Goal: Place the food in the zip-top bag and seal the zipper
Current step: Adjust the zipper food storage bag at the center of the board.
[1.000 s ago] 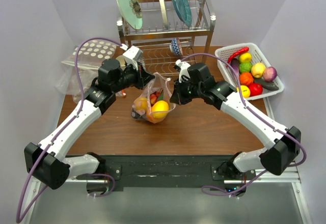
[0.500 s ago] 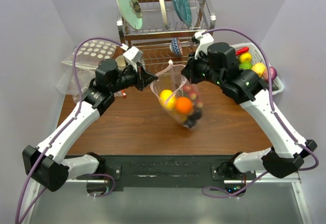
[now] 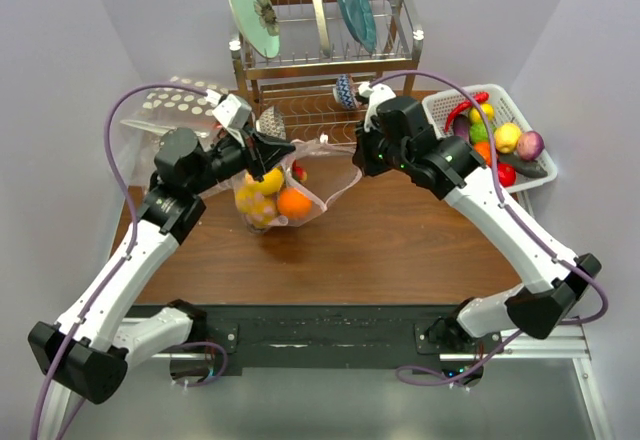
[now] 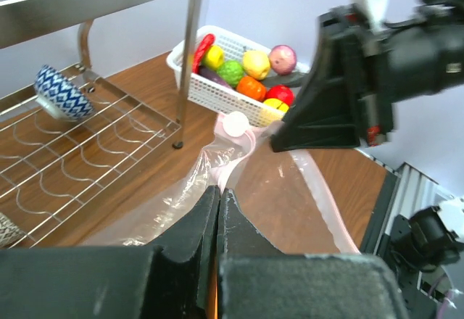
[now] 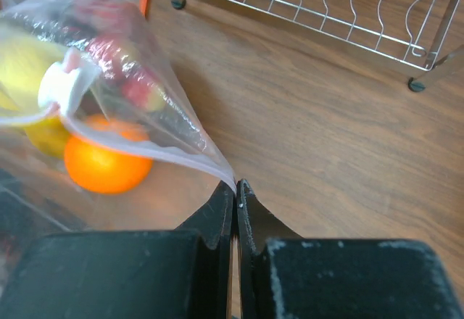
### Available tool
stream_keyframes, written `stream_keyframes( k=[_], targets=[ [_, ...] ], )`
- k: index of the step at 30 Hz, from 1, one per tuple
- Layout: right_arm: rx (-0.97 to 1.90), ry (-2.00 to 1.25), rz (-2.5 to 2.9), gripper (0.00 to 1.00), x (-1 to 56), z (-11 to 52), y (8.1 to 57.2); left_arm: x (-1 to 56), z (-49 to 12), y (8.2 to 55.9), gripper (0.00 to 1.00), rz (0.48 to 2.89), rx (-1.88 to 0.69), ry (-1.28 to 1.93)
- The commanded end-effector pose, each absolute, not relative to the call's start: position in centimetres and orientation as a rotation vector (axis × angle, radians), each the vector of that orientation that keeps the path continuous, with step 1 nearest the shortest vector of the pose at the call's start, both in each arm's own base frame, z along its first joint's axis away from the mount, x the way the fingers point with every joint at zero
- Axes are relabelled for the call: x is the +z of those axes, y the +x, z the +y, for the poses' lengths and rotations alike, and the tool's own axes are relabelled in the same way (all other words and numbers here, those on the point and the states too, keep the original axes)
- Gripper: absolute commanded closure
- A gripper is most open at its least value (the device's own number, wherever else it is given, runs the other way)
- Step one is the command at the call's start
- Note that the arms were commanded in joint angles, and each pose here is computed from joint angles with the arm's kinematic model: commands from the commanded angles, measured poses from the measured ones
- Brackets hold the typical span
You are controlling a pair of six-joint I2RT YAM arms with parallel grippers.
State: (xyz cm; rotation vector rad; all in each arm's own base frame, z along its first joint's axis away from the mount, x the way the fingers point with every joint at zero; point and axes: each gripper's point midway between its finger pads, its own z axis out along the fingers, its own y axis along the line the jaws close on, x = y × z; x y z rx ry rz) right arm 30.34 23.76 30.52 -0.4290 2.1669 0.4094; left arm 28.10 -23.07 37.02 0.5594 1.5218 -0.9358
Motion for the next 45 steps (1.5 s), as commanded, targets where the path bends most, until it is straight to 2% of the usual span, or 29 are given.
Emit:
stream_keyframes(
  k=[1,3,7,17,21,26,35,43,44,45],
  targets=[
    [0.499,-0.438,2.092,0.67,32.3,24.3,30.0,38.9,-21.9,30.4,1.00,1.504,-0.843,0.468],
    [0.548,-0.445,2.135,0.53,30.1,25.3,29.8,38.4,-21.6,31.2,1.00,1.528,-0.809,0.444],
    [0.606,-0.448,2.158,0.53,28.3,26.2,29.4,37.6,-21.9,31.7,1.00,1.554,-0.819,0.439],
    [0.467,-0.403,2.107,0.52,30.3,23.4,30.0,37.3,-21.9,31.8,1.00,1.561,-0.817,0.436],
    [0.346,-0.303,2.075,0.54,32.0,19.8,31.8,37.1,-22.0,31.9,1.00,1.570,-0.825,0.437],
    [0.332,-0.173,2.064,0.53,32.6,15.5,34.0,36.8,-22.2,32.1,1.00,1.578,-0.830,0.439],
    [0.107,0.339,1.874,0.53,33.6,3.0,41.1,36.4,-22.3,32.1,1.00,1.589,-0.839,0.437],
    [0.137,0.686,1.718,0.51,27.5,-4.5,48.5,36.2,-22.6,31.9,1.00,1.596,-0.864,0.444],
    [0.152,0.710,1.685,0.44,27.5,-4.9,49.4,36.1,-22.7,31.9,1.00,1.597,-0.870,0.445],
    [0.149,0.729,1.660,0.43,27.5,-5.6,50.0,36.1,-22.8,31.8,1.00,1.597,-0.877,0.448]
  ],
)
